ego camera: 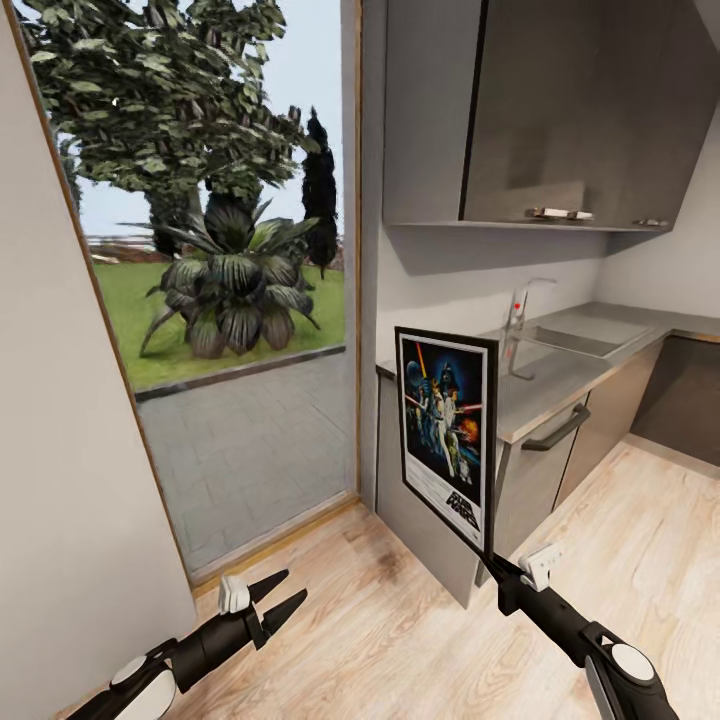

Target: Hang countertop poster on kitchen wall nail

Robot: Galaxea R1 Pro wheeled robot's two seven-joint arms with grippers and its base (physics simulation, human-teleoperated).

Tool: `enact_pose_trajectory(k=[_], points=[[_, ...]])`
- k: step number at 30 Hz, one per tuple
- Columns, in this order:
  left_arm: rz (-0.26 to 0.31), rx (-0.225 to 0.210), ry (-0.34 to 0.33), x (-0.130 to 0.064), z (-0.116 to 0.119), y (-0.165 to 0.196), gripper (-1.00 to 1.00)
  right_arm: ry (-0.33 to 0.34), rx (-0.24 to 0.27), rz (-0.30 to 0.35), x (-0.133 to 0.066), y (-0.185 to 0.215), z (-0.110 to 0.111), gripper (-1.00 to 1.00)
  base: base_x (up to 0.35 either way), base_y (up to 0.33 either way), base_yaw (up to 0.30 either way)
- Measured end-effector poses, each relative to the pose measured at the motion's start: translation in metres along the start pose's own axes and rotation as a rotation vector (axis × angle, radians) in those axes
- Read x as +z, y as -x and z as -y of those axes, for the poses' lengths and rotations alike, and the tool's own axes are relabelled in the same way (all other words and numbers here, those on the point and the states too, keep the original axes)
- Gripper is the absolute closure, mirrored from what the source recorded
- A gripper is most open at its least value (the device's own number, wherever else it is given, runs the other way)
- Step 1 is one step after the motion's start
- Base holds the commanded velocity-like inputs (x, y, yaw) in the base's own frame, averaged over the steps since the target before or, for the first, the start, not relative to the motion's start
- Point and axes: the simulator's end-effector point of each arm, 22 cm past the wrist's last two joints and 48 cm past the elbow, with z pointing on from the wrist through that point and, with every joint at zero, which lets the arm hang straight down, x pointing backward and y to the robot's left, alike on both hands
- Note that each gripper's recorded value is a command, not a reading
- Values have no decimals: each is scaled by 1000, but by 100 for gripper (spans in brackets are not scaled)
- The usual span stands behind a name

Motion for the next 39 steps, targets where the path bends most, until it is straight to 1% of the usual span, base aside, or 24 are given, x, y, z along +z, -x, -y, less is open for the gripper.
enact_pose_trajectory(k=[13,16,17,18,21,26,31,39], points=[[-10,-18,9,1,6,11,-100,0,10,-19,-2,11,1,100,-1,0,0],[-12,-22,13,0,6,13,-100,-4,9,-18,-5,16,5,100,0,0,0],[-14,-24,16,0,6,13,-100,-7,9,-15,-7,19,10,100,0,0,0],[-15,-27,21,-1,5,13,-100,5,13,-3,-13,25,17,100,0,0,0],[-19,-31,28,-2,5,15,-100,43,17,11,-21,35,23,100,0,0,0],[-20,-33,30,-2,8,20,-100,54,17,14,-24,44,24,100,0,0,0],[-20,-33,30,-2,13,26,-100,73,17,14,-27,51,20,100,0,0,0],[-21,-35,30,-2,19,36,-100,82,16,13,-30,62,17,100,0,0,0]])
